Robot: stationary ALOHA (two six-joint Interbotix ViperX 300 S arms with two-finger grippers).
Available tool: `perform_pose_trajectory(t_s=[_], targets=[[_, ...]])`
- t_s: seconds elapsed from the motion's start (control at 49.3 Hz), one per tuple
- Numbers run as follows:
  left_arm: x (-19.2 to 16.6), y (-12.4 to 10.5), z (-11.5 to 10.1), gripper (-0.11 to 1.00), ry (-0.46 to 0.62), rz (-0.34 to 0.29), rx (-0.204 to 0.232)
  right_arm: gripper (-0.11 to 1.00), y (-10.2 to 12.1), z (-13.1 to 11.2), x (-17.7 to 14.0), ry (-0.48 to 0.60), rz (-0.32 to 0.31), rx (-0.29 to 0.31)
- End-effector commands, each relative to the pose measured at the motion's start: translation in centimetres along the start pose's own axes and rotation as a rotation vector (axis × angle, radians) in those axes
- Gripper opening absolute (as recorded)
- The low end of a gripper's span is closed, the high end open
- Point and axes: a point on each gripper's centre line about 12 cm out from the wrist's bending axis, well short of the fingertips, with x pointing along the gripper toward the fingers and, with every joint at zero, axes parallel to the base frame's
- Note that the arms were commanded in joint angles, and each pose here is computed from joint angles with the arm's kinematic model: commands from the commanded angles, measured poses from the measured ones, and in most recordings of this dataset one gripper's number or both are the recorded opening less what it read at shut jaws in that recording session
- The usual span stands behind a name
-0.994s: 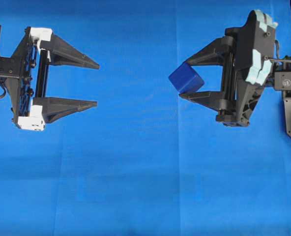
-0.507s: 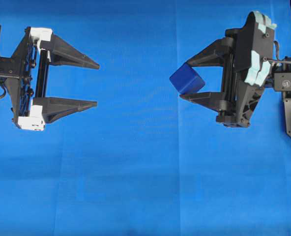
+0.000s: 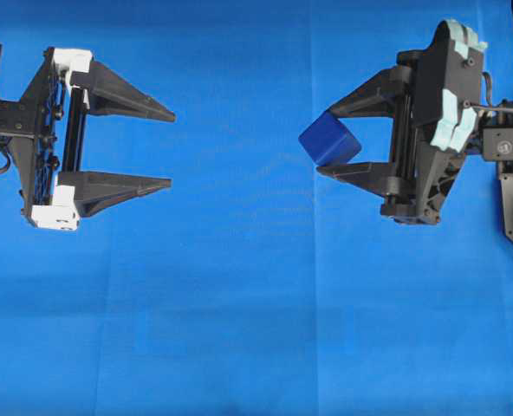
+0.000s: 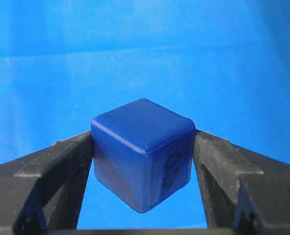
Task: Handover the blue block to the right arm after grasping it with the left arm, then place it in the designated position.
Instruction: 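Lower the cube with the right gripper onto the table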
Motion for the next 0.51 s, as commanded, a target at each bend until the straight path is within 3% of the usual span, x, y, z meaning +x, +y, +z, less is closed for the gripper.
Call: perform_pose_trajectory(t_s=[0.0,0.182,0.487], targets=[[-0.3,-0.1,1.3,0.93,-0.04,-0.003,0.0,0.56,0.3,0.8,-0.1,-0.018,0.008,0.003],[-0.3,-0.1,1.3,0.93,-0.04,-0.003,0.0,0.56,0.4,-0.7,2.4,0.047,-0.008,-0.014],[-0.2,-0.1,1.3,0.93,-0.038,-0.003,0.0,0.56,0.2,-4.4,9.3,0.146,-0.001,-0.029]])
